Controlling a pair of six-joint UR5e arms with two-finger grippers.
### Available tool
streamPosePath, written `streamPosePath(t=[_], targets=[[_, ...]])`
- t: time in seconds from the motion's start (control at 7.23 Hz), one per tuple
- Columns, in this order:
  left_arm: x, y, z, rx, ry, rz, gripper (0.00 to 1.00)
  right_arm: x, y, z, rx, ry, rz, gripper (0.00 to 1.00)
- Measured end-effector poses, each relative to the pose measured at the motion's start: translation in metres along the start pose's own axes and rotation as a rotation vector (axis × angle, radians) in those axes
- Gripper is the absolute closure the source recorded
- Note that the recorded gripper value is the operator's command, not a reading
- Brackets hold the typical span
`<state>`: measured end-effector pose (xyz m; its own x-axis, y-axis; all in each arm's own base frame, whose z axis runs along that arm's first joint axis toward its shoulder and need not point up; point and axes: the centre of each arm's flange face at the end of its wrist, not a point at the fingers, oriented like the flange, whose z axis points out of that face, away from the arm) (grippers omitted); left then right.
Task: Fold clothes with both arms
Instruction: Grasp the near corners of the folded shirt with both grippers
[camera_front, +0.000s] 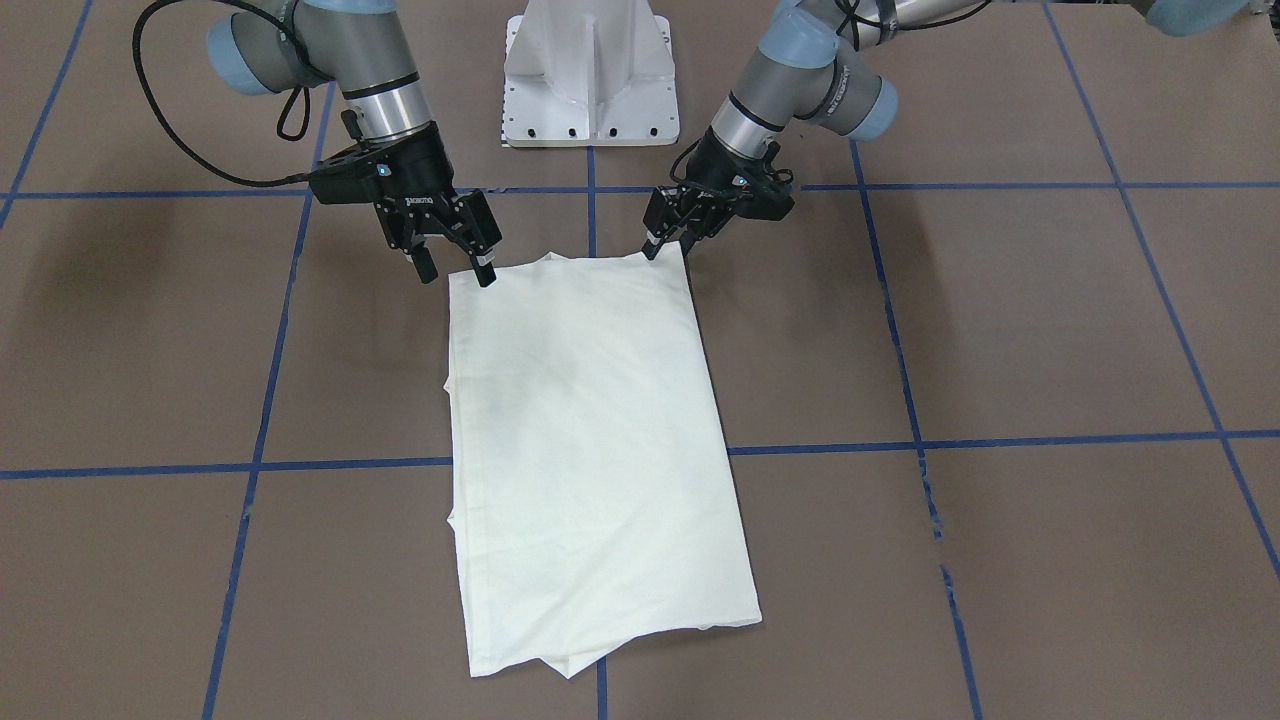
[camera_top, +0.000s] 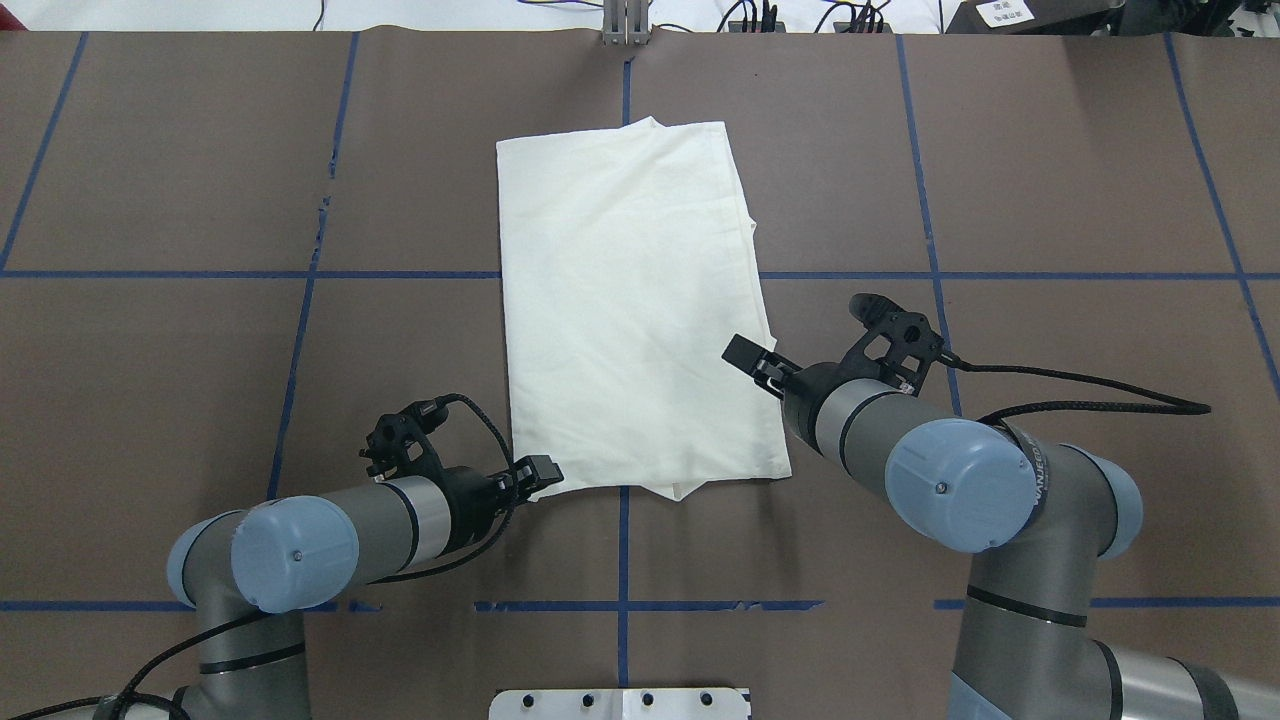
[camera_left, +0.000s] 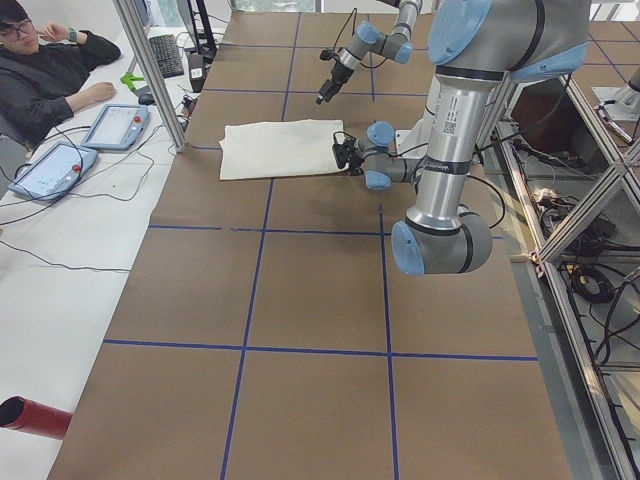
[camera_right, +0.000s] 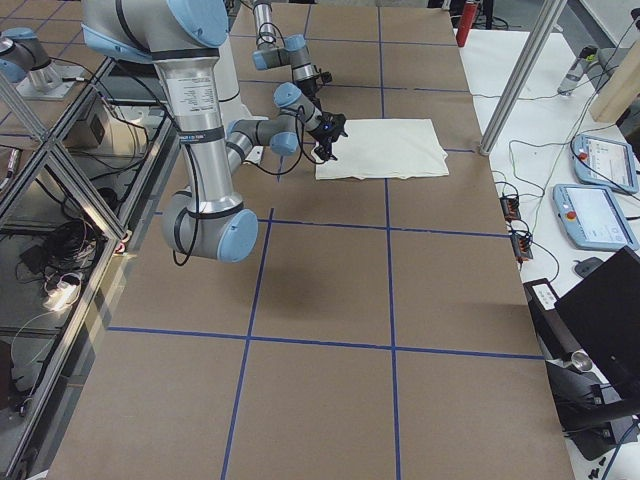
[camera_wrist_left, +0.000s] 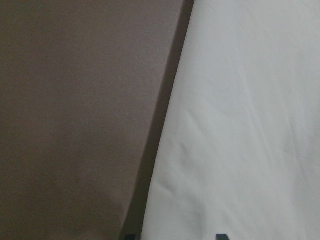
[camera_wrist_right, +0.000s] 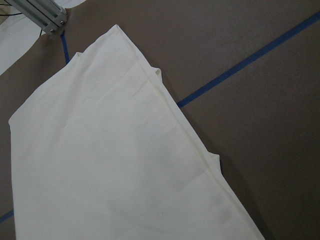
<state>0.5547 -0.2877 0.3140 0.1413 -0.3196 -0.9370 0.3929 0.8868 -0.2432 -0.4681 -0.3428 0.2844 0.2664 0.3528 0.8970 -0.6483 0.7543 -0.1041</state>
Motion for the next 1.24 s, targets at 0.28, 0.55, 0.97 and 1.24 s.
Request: streamPosePath(t=[0.28, 0.55, 0.97, 1.24], targets=[[0.000, 0.000, 0.000, 0.007, 0.003, -0.009, 0.88, 0.000, 0.000, 0.000, 0.001, 0.000, 0.000, 0.00], [0.002, -0.001, -0.001, 0.020, 0.010, -0.012, 1.00, 0.000, 0.000, 0.001, 0.002, 0.001, 0.000, 0.00], [0.003, -0.001, -0.003, 0.022, 0.015, -0.011, 1.00, 0.000, 0.006, 0.013, 0.002, 0.016, 0.048, 0.11], [0.004, -0.001, -0.004, 0.021, 0.017, -0.011, 1.00, -0.012, 0.019, 0.028, -0.005, 0.058, 0.119, 0.12]])
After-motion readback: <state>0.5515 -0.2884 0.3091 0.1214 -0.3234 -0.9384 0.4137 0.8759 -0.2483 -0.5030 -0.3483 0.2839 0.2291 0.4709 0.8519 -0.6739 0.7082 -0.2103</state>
